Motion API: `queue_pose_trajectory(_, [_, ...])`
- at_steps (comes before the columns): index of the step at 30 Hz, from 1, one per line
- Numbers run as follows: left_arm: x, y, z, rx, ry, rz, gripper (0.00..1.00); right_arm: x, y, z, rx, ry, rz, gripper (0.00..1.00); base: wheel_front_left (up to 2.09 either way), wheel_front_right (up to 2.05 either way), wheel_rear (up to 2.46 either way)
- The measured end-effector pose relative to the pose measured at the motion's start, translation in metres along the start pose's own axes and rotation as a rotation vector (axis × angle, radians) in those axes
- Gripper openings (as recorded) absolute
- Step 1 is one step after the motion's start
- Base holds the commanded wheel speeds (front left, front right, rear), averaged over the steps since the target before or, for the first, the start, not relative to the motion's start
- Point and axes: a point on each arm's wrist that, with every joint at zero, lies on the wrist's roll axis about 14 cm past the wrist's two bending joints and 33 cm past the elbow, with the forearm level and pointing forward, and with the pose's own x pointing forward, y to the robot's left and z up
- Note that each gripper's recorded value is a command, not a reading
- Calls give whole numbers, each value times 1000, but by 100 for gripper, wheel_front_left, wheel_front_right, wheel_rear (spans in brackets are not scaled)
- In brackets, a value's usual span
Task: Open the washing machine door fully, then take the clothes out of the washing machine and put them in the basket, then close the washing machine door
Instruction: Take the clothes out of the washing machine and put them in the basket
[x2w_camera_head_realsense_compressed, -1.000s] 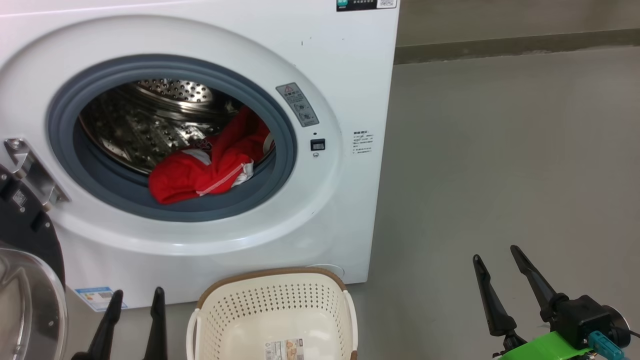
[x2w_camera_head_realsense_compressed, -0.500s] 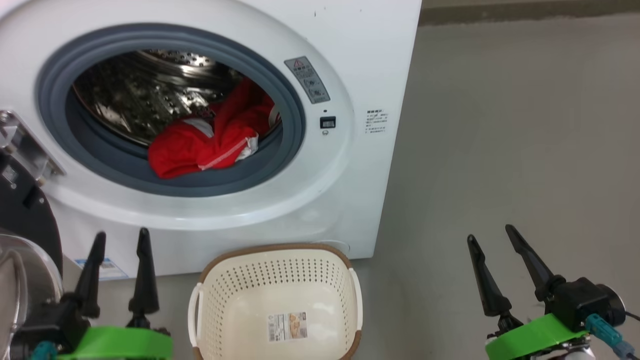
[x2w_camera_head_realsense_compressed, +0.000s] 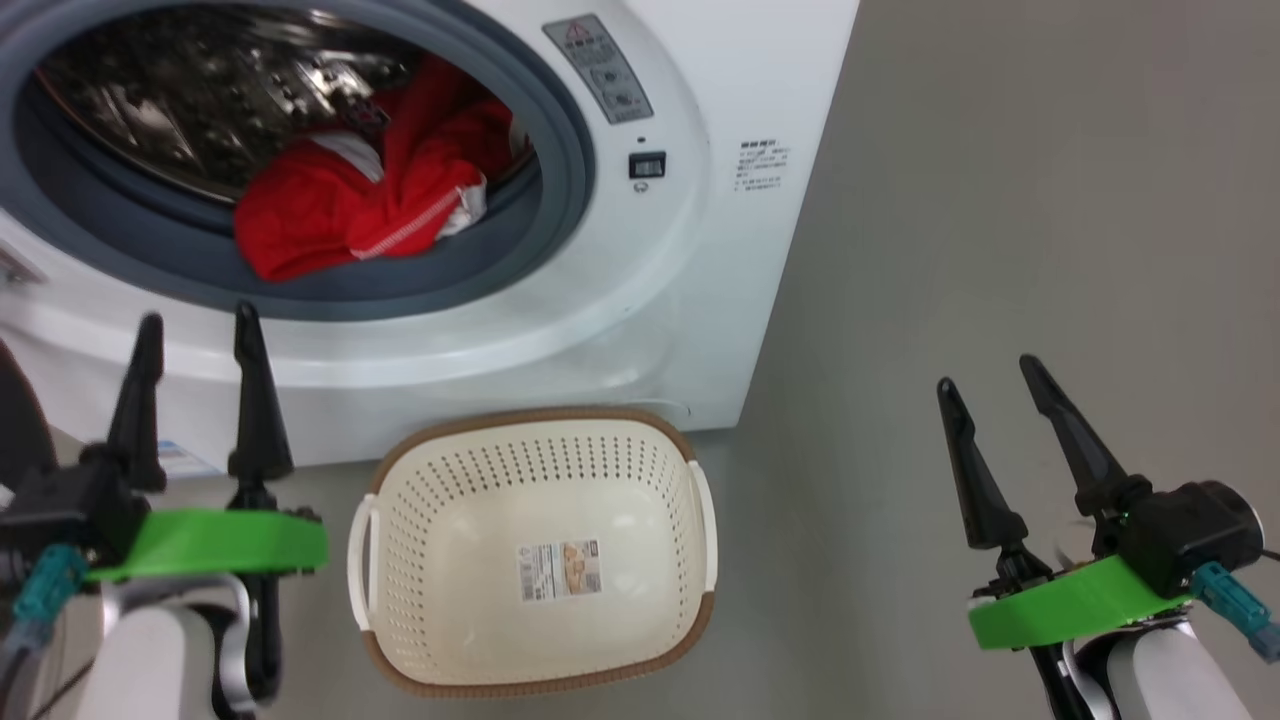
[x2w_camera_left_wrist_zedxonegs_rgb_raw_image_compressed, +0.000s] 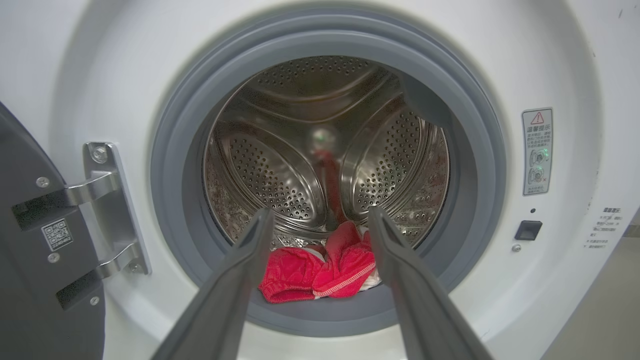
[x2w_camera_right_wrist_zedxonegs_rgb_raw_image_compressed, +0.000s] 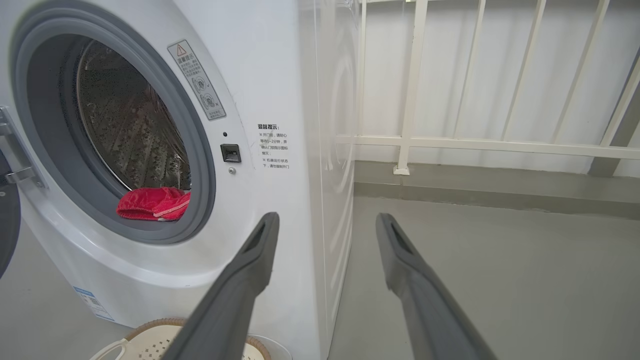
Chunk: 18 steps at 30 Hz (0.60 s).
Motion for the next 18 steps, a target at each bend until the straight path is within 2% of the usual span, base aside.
queue_pose_trajectory(11, [57, -14, -31, 12, 37, -25, 100, 21, -8, -23, 5, 38, -13, 100, 0, 0, 0])
queue_pose_trajectory(18, [88, -16, -65, 106, 121, -61, 100, 33, -7, -40, 23, 70, -5, 100, 0, 0, 0])
